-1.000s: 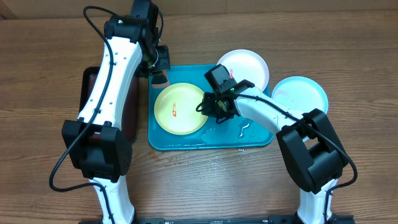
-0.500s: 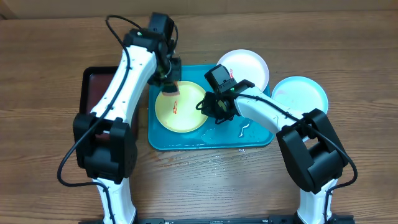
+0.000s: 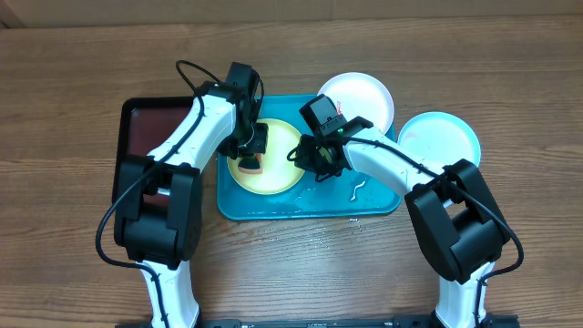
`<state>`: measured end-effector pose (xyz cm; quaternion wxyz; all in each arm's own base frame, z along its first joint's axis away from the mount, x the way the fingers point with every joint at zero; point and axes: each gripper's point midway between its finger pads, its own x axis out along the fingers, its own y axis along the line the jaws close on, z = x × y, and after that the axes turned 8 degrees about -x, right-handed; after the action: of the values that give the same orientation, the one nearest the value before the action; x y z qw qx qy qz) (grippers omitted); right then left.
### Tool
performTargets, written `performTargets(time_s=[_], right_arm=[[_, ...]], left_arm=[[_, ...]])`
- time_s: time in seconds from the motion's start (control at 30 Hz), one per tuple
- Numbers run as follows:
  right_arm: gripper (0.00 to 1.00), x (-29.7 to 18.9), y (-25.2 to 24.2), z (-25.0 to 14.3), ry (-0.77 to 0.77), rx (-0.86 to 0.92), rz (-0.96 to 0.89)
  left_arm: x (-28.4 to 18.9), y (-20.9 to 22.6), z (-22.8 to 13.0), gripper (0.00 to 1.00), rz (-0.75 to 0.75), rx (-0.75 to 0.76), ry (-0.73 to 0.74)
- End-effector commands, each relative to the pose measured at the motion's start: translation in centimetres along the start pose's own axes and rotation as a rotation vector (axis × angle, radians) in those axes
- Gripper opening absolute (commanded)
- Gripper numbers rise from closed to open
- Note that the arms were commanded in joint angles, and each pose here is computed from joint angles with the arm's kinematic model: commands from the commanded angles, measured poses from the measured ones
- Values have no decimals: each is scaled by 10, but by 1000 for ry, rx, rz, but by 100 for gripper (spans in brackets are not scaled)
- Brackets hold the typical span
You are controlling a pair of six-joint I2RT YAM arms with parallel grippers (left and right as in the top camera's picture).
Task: Clean dirty plates on tray and stack at the side
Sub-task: 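Scrub the yellow plate with the sponge in the left gripper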
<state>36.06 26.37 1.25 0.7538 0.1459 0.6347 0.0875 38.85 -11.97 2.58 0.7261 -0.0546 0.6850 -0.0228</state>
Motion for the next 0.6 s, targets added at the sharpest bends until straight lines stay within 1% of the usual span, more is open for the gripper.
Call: performTargets(time_s=[0.0,0.13,0.23,0.33,0.4,0.47,0.57], right_arm=[[4,8,-4,-2,13,9,-22],[4,8,-4,-2,13,9,-22],[4,8,-4,-2,12,9,-21],[4,8,-4,-1,11,7,-20],[4,8,-4,-1,11,5,-20],[4,8,-4,-1,11,5,-20],[4,8,-4,-1,11,6,-20]], left_arm=[[4,-10,-10,4,-59,51,31],[1,-29,-14,5,-176,122,51],[-2,-46,-11,4,-270,167,35],[-3,-50,-2,4,-283,175,-4],[-2,-48,7,4,-264,164,-40],[0,-39,18,5,-202,137,-83],[1,-10,34,4,-29,56,-155]])
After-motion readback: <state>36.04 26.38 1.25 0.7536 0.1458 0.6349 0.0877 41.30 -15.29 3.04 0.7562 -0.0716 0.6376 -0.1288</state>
